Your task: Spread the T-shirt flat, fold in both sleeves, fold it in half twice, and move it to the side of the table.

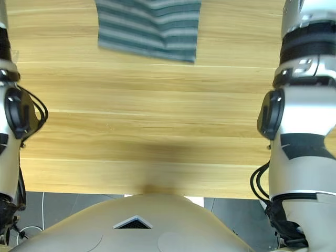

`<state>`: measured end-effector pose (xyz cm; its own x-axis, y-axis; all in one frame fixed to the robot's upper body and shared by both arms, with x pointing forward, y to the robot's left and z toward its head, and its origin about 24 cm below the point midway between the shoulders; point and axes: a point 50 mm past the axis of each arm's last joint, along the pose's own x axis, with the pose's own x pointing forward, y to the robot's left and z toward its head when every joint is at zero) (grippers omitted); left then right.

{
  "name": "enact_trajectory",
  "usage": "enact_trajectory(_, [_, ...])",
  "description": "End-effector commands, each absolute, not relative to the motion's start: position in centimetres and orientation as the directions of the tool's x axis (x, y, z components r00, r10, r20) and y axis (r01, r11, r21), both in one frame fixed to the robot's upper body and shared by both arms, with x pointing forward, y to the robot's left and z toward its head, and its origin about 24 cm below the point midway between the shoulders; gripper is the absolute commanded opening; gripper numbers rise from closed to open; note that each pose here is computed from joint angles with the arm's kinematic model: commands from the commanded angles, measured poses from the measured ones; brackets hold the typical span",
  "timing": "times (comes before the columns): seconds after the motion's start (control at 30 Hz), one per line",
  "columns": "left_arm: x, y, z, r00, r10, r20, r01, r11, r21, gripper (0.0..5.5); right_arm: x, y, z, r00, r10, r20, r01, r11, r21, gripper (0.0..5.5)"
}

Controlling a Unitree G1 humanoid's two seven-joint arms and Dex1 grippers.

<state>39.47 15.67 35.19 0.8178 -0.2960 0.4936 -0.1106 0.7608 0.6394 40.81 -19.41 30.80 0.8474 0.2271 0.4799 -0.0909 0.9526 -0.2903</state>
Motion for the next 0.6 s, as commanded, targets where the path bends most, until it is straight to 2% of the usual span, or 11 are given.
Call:
enact_trajectory(0.03, [38.8,16.4,34.7,0.789,-0.39,0.474,-0.111,0.67,0.735,0.0,40.3,-20.5,31.3,0.818,0.249,0.518,-0.057,0.932,-0.357,0.04])
enact_trajectory(0.1, [38.1,15.9,31.0,0.797,-0.505,0.332,0.013,0.564,0.826,0.0,40.1,-19.3,28.3,0.807,0.402,0.433,-0.187,0.869,-0.458,0.04])
enact_trajectory(0.17, [36.3,15.7,26.1,0.79,-0.593,0.157,0.177,0.466,0.867,0.0,38.6,-17.6,23.5,0.749,0.597,0.288,-0.373,0.739,-0.561,0.04])
enact_trajectory(0.27, [32.8,15.8,18.7,0.757,-0.649,-0.078,0.404,0.37,0.837,0.0,33.9,-15.8,15.4,0.591,0.807,-0.005,-0.632,0.459,-0.624,0.04])
enact_trajectory(0.33, [31.1,15.4,15.0,0.721,-0.666,-0.192,0.515,0.329,0.791,0.0,30.9,-15.6,12.3,0.478,0.867,-0.139,-0.734,0.308,-0.606,0.04])
enact_trajectory(0.43, [29.3,15.3,12.5,0.678,-0.682,-0.276,0.598,0.292,0.747,0.0,28.7,-16.0,11.7,0.379,0.905,-0.191,-0.802,0.219,-0.556,0.04])
enact_trajectory(0.6, [27.3,16.8,13.8,0.69,-0.664,-0.287,0.571,0.256,0.78,0.0,28.1,-17.4,13.3,0.376,0.911,-0.167,-0.821,0.244,-0.517,0.04])
